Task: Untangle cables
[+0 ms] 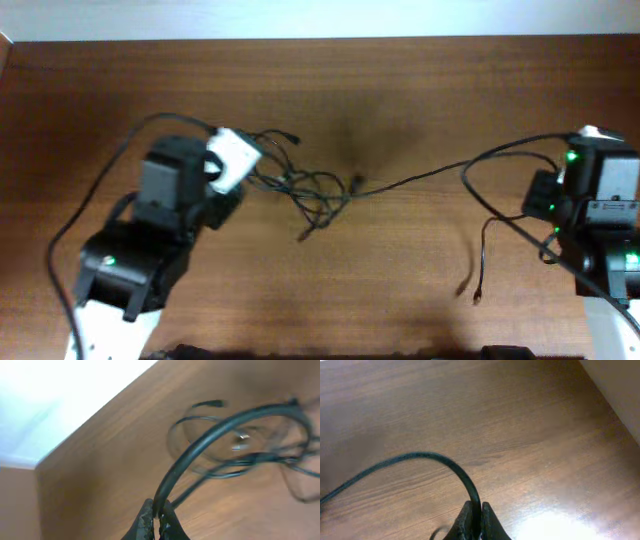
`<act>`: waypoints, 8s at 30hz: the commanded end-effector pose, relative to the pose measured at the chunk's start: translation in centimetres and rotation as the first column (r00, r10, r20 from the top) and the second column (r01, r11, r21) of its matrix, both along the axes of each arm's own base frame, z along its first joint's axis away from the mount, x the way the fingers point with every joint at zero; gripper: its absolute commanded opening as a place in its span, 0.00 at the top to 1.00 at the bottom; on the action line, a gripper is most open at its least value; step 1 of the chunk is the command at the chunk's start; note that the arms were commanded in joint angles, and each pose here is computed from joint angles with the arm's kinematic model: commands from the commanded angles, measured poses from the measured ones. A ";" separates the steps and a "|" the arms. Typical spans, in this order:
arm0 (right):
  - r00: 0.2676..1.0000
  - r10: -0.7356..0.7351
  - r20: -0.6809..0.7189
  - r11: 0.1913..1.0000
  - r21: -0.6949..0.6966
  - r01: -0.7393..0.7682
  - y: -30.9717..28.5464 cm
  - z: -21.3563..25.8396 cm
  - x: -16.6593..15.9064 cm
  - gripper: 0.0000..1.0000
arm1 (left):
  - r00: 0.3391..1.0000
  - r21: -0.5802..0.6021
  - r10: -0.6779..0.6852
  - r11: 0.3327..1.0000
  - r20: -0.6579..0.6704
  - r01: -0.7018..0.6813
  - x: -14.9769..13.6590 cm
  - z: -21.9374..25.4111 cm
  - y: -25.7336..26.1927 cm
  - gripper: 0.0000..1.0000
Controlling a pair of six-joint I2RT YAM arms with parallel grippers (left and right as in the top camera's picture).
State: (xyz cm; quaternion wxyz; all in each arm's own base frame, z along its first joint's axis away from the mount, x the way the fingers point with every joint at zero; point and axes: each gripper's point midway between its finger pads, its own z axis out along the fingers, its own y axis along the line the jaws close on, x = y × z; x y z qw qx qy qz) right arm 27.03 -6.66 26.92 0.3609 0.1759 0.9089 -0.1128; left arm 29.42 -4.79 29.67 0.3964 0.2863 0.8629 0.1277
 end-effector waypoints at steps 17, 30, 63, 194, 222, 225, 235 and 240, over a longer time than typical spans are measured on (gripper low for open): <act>0.824 -0.394 0.408 0.918 0.142 0.369 -9.5 7.2 1.4 0.96 | 0.900 -0.364 0.436 0.837 -0.008 -0.409 -1.8 1.9 8.4 1.00; 0.846 -0.273 0.459 0.905 0.420 0.064 -22.8 11.3 11.3 0.96 | 0.933 -0.405 0.353 0.844 -0.072 -0.350 -2.0 0.9 6.5 1.00; 0.226 0.970 0.088 0.200 0.237 -0.951 19.9 8.5 0.6 0.01 | 0.827 -0.723 -0.556 0.538 0.083 0.434 1.7 0.2 -6.7 0.84; 0.490 0.632 0.601 0.322 0.372 -0.871 30.3 8.8 12.8 0.96 | 0.883 -0.228 -0.464 0.854 0.069 0.467 -12.0 2.9 -5.6 0.06; -0.185 0.503 0.844 -0.477 0.093 -0.874 28.5 34.2 -7.0 0.96 | 0.865 -0.263 -0.498 0.828 0.061 0.495 -12.7 2.8 -6.3 0.04; -0.023 0.606 0.795 -0.505 0.362 -0.784 28.5 32.7 -7.7 0.96 | 0.865 -0.263 -0.498 0.828 0.061 0.495 -12.7 2.8 -6.3 0.04; 0.537 0.703 0.467 -0.378 0.884 -0.275 29.4 11.5 1.5 0.96 | 0.857 -0.275 -0.511 0.817 0.064 0.507 -12.9 2.9 -6.5 0.05; 0.654 0.531 0.539 -0.284 0.840 -0.462 21.3 16.4 2.2 0.96 | 0.856 -0.276 -0.512 0.815 0.065 0.509 -12.9 2.9 -6.6 0.05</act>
